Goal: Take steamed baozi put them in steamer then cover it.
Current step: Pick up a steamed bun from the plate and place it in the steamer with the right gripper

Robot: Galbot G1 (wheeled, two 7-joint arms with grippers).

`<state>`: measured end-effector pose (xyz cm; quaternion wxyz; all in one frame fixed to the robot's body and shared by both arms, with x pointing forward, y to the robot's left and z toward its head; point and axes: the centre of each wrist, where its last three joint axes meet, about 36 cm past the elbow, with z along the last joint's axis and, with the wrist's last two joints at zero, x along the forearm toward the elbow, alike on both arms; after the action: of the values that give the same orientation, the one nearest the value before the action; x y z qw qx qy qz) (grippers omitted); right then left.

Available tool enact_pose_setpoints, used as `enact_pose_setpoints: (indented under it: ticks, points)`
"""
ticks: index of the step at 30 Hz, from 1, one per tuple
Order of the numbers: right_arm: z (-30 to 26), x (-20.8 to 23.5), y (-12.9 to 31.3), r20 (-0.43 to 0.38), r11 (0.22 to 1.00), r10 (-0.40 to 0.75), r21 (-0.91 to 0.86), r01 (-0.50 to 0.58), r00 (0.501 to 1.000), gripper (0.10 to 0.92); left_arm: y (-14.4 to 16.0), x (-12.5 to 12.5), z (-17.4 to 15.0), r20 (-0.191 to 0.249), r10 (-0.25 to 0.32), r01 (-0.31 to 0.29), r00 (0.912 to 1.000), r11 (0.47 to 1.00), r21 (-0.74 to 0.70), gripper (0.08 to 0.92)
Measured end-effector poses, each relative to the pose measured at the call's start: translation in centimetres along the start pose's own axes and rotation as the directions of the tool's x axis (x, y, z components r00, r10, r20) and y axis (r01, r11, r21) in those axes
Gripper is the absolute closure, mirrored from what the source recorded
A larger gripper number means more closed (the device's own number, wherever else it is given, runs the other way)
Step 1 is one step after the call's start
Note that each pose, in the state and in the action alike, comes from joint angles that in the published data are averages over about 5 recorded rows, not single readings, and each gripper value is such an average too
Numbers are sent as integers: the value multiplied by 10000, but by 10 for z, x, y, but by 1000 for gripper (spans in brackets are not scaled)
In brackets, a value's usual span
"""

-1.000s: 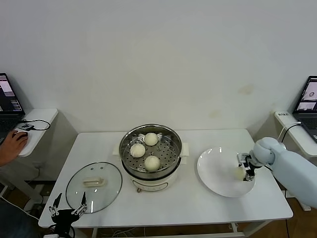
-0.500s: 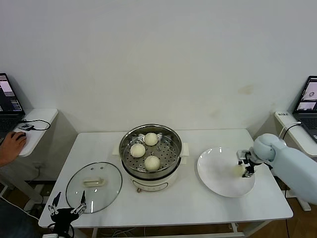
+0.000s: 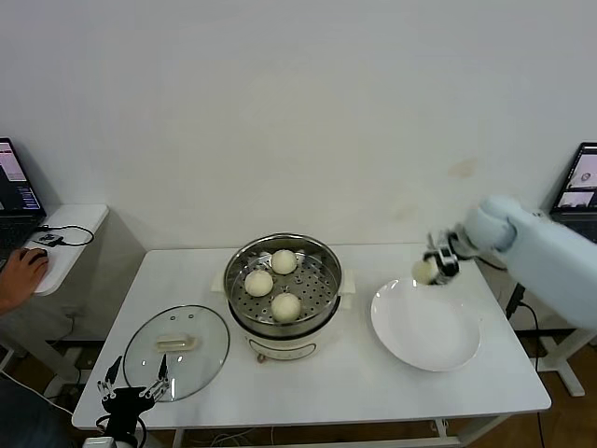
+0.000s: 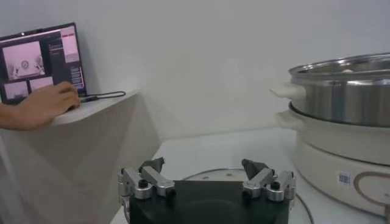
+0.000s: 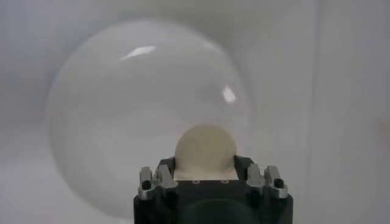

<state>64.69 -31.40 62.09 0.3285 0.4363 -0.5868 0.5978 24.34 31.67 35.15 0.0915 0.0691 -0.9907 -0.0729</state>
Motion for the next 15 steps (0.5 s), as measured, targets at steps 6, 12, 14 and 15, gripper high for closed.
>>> enact_pose_setpoints:
  ticks: [6,12,14,15]
  points:
    - [-60,29,-31,846,9991,363,165,-379,9958,403,-3,1,1,20,35,-35,10000,9999,129,177]
    - [-116,35,-45,1570,9996,274,68,-288,9872,403,-2,3,1,19,10,-10,10000,9999,104,177]
    - [-134,33,-47,1754,9999,159,39,-169,9844,403,-1,3,1,14,3,-3,10000,10000,74,177]
    - [-142,31,-48,1831,9999,96,17,-101,9830,403,-1,3,1,14,0,0,10000,10000,62,177]
